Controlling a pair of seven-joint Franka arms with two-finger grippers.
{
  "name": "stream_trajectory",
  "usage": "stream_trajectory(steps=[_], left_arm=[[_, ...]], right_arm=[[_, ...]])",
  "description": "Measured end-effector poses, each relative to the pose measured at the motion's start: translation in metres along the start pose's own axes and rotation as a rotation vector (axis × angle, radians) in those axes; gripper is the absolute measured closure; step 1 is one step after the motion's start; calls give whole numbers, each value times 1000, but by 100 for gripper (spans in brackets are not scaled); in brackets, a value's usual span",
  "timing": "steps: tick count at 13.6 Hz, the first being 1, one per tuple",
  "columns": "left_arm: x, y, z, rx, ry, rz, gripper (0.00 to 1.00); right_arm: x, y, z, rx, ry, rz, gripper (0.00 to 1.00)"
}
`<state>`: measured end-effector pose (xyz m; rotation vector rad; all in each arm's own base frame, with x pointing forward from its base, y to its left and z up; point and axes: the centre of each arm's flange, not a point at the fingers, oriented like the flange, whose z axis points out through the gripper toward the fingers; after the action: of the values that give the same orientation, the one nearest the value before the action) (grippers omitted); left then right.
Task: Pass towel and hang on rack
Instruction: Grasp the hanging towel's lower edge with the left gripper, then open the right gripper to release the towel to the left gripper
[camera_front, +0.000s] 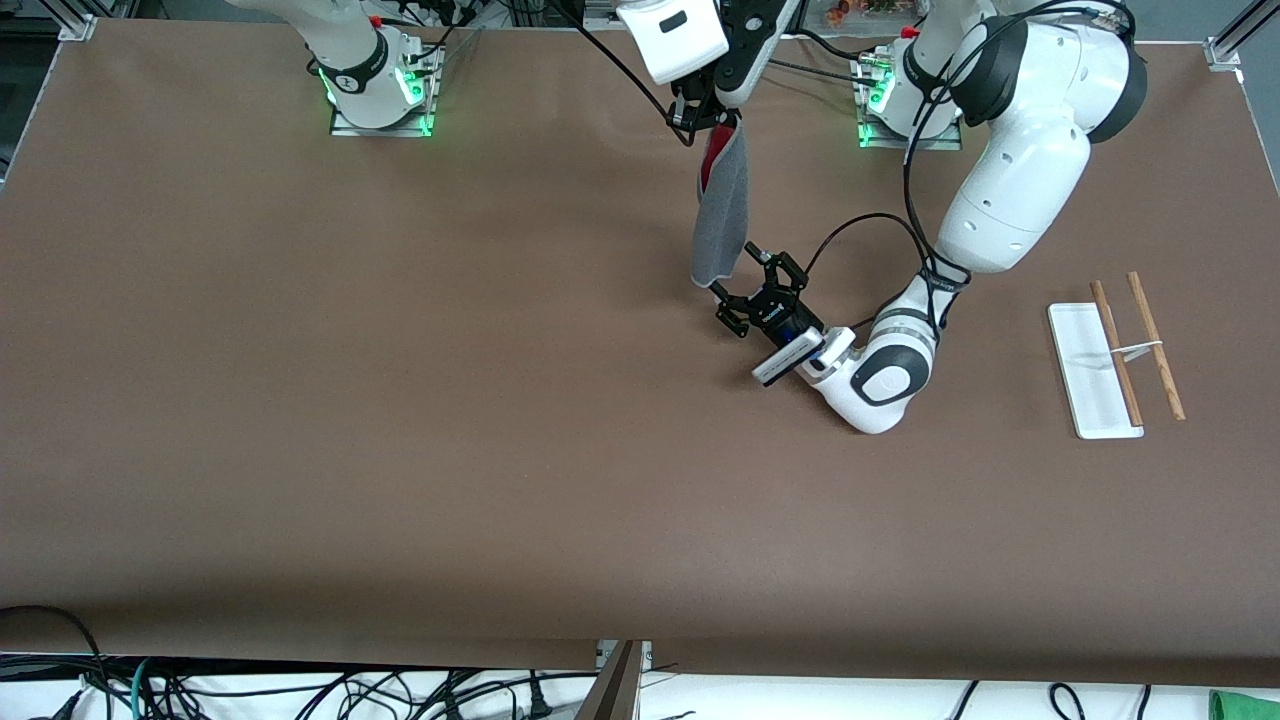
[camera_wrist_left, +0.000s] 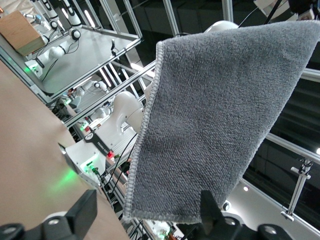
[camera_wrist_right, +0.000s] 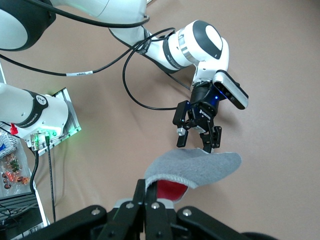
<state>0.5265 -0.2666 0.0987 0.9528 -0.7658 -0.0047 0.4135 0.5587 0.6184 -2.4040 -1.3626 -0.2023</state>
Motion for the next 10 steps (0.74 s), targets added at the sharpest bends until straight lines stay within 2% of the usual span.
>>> stream_trajectory(steps=[1, 8, 9, 10], left_arm=[[-1, -1, 1, -4, 2, -1, 11], [0, -1, 4, -13, 1, 0, 89], [0, -1, 6, -15, -1, 0, 98], [0, -2, 8, -18, -3, -1, 98]], right_arm=[[0, 0, -1, 0, 1, 2, 98], [0, -1, -5, -1, 7, 23, 98], [0, -1, -5, -1, 7, 25, 98], [0, -1, -5, -1, 7, 29, 98]])
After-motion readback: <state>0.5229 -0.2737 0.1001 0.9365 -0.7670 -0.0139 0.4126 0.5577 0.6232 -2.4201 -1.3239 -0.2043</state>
